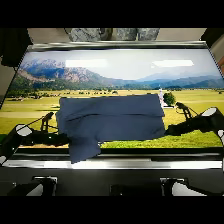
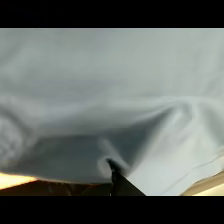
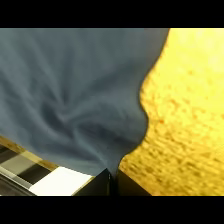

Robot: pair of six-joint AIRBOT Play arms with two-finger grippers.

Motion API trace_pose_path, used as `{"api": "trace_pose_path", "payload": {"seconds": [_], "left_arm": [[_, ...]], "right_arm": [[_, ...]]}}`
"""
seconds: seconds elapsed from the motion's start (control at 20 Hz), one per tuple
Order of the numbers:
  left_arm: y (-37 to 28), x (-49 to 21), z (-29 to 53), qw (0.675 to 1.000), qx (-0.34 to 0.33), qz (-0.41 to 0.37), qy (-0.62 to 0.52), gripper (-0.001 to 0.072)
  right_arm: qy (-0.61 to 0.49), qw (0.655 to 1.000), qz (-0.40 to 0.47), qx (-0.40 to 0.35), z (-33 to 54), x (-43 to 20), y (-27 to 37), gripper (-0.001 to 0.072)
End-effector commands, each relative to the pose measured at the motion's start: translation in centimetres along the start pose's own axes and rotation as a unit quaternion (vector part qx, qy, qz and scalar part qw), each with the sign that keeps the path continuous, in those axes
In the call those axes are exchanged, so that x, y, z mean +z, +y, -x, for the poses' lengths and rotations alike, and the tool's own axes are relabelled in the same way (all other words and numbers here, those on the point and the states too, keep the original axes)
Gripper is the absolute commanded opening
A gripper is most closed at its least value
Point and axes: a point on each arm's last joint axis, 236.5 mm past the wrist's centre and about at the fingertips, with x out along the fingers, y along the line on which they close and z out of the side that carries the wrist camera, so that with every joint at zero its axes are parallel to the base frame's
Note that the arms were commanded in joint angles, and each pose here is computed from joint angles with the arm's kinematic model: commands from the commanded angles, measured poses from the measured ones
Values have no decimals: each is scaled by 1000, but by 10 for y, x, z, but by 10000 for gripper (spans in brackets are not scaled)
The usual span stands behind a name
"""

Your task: Fold the shirts.

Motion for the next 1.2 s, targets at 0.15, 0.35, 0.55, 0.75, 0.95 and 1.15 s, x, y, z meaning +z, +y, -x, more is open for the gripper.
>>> {"api": "trace_pose_path", "payload": {"seconds": [0.15, 0.35, 0.55, 0.75, 0.95, 1.15], "left_arm": [[-24, 66, 59, 993, 16, -43, -108, 28], [-9, 121, 69, 990, 29, -36, -135, 28], [-6, 184, 69, 988, 31, -49, -145, 27], [7, 225, 52, 989, 30, -39, -139, 27], [33, 240, 33, 990, 34, 2, -138, 28], [49, 249, 39, 986, 42, 24, -158, 29]], "right_arm": [[-140, 989, 46, -25, 71, 80, 21, 40], [-146, 986, 74, -25, 56, 132, 22, 41], [-152, 981, 96, -66, 39, 196, 12, 41], [-135, 983, 80, -91, 34, 214, -15, 41], [-118, 986, 75, -91, 9, 211, -31, 41], [-109, 988, 63, -85, -11, 210, -41, 42]]}}
